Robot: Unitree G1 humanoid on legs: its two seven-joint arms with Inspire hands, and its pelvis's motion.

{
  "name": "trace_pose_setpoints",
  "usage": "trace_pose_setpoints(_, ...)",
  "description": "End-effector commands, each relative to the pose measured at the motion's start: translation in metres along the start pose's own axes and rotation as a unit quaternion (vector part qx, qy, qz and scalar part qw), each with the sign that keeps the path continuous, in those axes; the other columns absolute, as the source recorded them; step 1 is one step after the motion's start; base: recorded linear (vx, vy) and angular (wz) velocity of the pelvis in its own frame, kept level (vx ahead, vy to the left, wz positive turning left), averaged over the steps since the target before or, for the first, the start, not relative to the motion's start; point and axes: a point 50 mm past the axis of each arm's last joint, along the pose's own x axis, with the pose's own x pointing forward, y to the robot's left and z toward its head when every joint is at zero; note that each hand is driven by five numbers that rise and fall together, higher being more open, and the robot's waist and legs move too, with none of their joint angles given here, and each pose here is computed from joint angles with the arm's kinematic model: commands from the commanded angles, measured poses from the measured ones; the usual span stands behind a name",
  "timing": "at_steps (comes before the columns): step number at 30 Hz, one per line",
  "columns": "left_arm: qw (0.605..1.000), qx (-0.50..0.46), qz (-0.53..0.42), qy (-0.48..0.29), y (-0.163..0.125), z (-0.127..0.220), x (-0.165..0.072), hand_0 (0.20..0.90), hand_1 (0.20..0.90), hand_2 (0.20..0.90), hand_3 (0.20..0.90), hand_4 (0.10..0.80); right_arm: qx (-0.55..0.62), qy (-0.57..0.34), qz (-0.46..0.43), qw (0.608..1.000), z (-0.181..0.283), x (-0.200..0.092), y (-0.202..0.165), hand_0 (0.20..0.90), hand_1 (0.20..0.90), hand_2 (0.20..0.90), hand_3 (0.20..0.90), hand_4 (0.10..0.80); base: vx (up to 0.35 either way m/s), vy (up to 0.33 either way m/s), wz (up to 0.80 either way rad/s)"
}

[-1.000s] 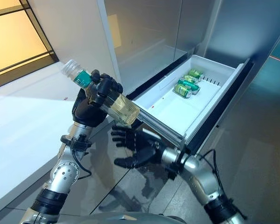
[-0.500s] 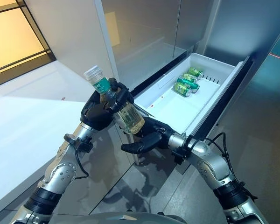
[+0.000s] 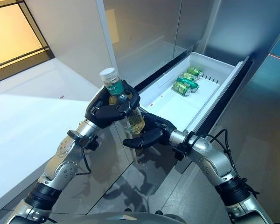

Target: Put drinks into fridge and close the fridge

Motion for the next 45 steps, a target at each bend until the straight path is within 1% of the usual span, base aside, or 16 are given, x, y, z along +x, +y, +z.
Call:
trace_pose_setpoints(1, 0.976, 0.066, -0.122, -0.165, -0.032, 0.057, 0.042, 0.300, 0.300, 0.300, 0.200, 0.100, -0.062, -0.168, 0.043, 0.983, 0.076, 0.010, 0.014, 0.900, 0.900, 0.900, 0.900, 0.800, 0.000, 0.000, 0.00)
trace_pose_setpoints(6, 0.978, 0.067, -0.120, -0.159, -0.033, 0.057, 0.045, 0.300, 0.300, 0.300, 0.200, 0.100, -0.047, -0.156, 0.053, 0.985, 0.073, 0.012, 0.015, 0.900, 0.900, 0.900, 0.900, 0.800, 0.000, -0.001, -0.01)
trace_pose_setpoints(9, 0.982, 0.032, -0.123, -0.140, -0.033, 0.050, 0.046, 0.300, 0.300, 0.300, 0.200, 0.100, -0.037, -0.149, 0.055, 0.987, 0.070, 0.013, 0.016, 0.900, 0.900, 0.900, 0.900, 0.800, 0.004, -0.011, -0.08)
trace_pose_setpoints(18, 0.980, 0.032, -0.143, -0.138, -0.040, 0.042, 0.046, 0.300, 0.300, 0.300, 0.200, 0.100, -0.019, -0.120, 0.061, 0.991, 0.063, 0.018, 0.017, 0.900, 0.900, 0.900, 0.900, 0.800, 0.002, -0.002, -0.02)
trace_pose_setpoints(19, 0.978, 0.027, -0.147, -0.144, -0.041, 0.043, 0.046, 0.300, 0.300, 0.300, 0.200, 0.100, -0.015, -0.113, 0.066, 0.991, 0.061, 0.019, 0.018, 0.780, 0.780, 0.780, 0.760, 0.660, 0.000, 0.000, 0.00)
trace_pose_setpoints(20, 0.978, 0.025, -0.149, -0.145, -0.042, 0.043, 0.046, 0.300, 0.300, 0.300, 0.200, 0.100, -0.013, -0.112, 0.066, 0.991, 0.060, 0.019, 0.018, 0.516, 0.516, 0.516, 0.453, 0.353, 0.000, 0.000, 0.00)
trace_pose_setpoints(21, 0.976, 0.021, -0.156, -0.153, -0.043, 0.044, 0.046, 0.300, 0.300, 0.300, 0.200, 0.100, -0.005, -0.110, 0.067, 0.992, 0.059, 0.020, 0.019, 0.300, 0.300, 0.300, 0.200, 0.100, 0.000, 0.000, 0.00)
trace_pose_setpoints(30, 0.963, 0.039, -0.211, -0.161, -0.059, 0.043, 0.047, 0.300, 0.300, 0.300, 0.200, 0.100, 0.028, -0.128, 0.038, 0.991, 0.055, 0.024, 0.019, 0.300, 0.300, 0.300, 0.200, 0.100, 0.000, 0.000, 0.00)
trace_pose_setpoints(32, 0.959, 0.047, -0.228, -0.160, -0.061, 0.043, 0.046, 0.300, 0.300, 0.300, 0.200, 0.100, 0.015, -0.132, 0.026, 0.991, 0.058, 0.023, 0.017, 0.300, 0.300, 0.300, 0.200, 0.100, 0.000, 0.000, 0.00)
trace_pose_setpoints(35, 0.949, 0.091, -0.266, -0.143, -0.069, 0.041, 0.046, 0.300, 0.300, 0.300, 0.200, 0.100, -0.028, -0.144, -0.006, 0.989, 0.065, 0.020, 0.009, 0.300, 0.300, 0.300, 0.200, 0.100, 0.000, 0.000, 0.00)
trace_pose_setpoints(39, 0.950, 0.105, -0.274, -0.109, -0.066, 0.036, 0.048, 0.300, 0.300, 0.300, 0.200, 0.100, -0.062, -0.163, -0.039, 0.984, 0.079, 0.016, 0.001, 0.300, 0.300, 0.300, 0.200, 0.100, 0.000, 0.000, 0.00)
trace_pose_setpoints(40, 0.950, 0.105, -0.273, -0.107, -0.065, 0.035, 0.048, 0.399, 0.399, 0.399, 0.315, 0.215, -0.068, -0.166, -0.044, 0.983, 0.082, 0.015, 0.000, 0.300, 0.300, 0.300, 0.200, 0.100, 0.000, 0.000, 0.00)
trace_pose_setpoints(41, 0.953, 0.105, -0.265, -0.100, -0.063, 0.034, 0.049, 0.900, 0.900, 0.900, 0.900, 0.800, -0.089, -0.179, -0.066, 0.978, 0.090, 0.012, -0.006, 0.300, 0.300, 0.300, 0.200, 0.100, 0.000, 0.000, 0.00)
trace_pose_setpoints(42, 0.953, 0.105, -0.264, -0.101, -0.062, 0.034, 0.049, 0.900, 0.900, 0.900, 0.900, 0.800, -0.090, -0.180, -0.067, 0.977, 0.091, 0.012, -0.006, 0.300, 0.300, 0.300, 0.200, 0.100, 0.000, 0.000, 0.00)
trace_pose_setpoints(43, 0.957, 0.099, -0.250, -0.106, -0.059, 0.036, 0.050, 0.900, 0.900, 0.900, 0.900, 0.800, -0.114, -0.191, -0.096, 0.970, 0.100, 0.008, -0.012, 0.300, 0.300, 0.300, 0.200, 0.100, 0.000, 0.000, 0.00)
trace_pose_setpoints(45, 0.960, 0.106, -0.232, -0.119, -0.056, 0.039, 0.049, 0.900, 0.900, 0.900, 0.900, 0.800, -0.130, -0.197, -0.117, 0.965, 0.107, 0.004, -0.019, 0.300, 0.300, 0.300, 0.200, 0.100, 0.000, 0.000, 0.00)
